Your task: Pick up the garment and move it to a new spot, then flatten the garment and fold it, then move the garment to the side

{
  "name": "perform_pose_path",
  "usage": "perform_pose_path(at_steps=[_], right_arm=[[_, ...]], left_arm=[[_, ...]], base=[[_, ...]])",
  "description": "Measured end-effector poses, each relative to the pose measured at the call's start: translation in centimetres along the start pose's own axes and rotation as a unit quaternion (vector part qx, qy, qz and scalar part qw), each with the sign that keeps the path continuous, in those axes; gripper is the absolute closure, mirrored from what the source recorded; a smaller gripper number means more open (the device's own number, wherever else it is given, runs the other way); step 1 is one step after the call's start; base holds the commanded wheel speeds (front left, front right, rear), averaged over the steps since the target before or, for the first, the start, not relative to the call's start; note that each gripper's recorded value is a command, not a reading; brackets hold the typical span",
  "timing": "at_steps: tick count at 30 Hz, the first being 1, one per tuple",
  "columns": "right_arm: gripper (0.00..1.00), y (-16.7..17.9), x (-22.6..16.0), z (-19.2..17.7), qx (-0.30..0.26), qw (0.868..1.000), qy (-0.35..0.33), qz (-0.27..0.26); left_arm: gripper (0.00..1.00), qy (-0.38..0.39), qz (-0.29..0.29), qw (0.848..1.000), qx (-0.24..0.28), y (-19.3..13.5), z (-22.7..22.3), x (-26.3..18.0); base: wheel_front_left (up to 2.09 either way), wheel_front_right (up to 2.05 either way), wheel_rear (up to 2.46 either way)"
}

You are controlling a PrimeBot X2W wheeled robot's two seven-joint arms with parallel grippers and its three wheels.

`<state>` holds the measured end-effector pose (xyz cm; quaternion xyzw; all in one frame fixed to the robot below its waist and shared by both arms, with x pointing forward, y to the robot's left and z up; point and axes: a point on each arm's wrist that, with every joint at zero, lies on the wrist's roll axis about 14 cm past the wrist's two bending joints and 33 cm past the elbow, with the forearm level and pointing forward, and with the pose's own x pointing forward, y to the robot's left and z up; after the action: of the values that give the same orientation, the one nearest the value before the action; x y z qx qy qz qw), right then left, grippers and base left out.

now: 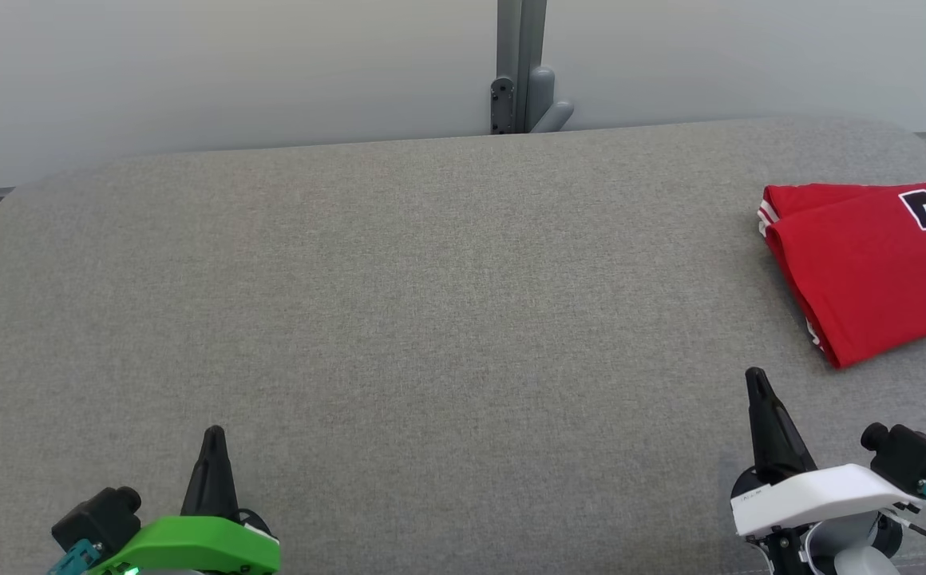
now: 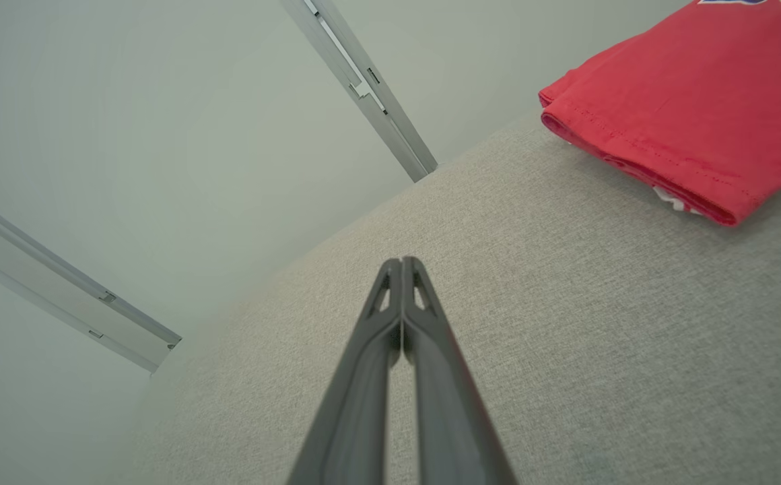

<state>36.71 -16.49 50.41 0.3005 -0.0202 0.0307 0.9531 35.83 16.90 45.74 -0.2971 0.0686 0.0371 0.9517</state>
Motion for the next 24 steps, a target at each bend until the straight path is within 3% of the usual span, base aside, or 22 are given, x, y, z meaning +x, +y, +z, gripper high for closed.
perform_pose_path(at_steps=[24], right_arm=[[1.00, -1.4, 0.3, 0.5, 0.158, 0.987, 0.000, -0.032]], left_arm=[[1.00, 0.009, -0.002, 0.986, -0.164, 0.3, 1.3, 1.1]], base=[[0.00, 0.00, 0.00]])
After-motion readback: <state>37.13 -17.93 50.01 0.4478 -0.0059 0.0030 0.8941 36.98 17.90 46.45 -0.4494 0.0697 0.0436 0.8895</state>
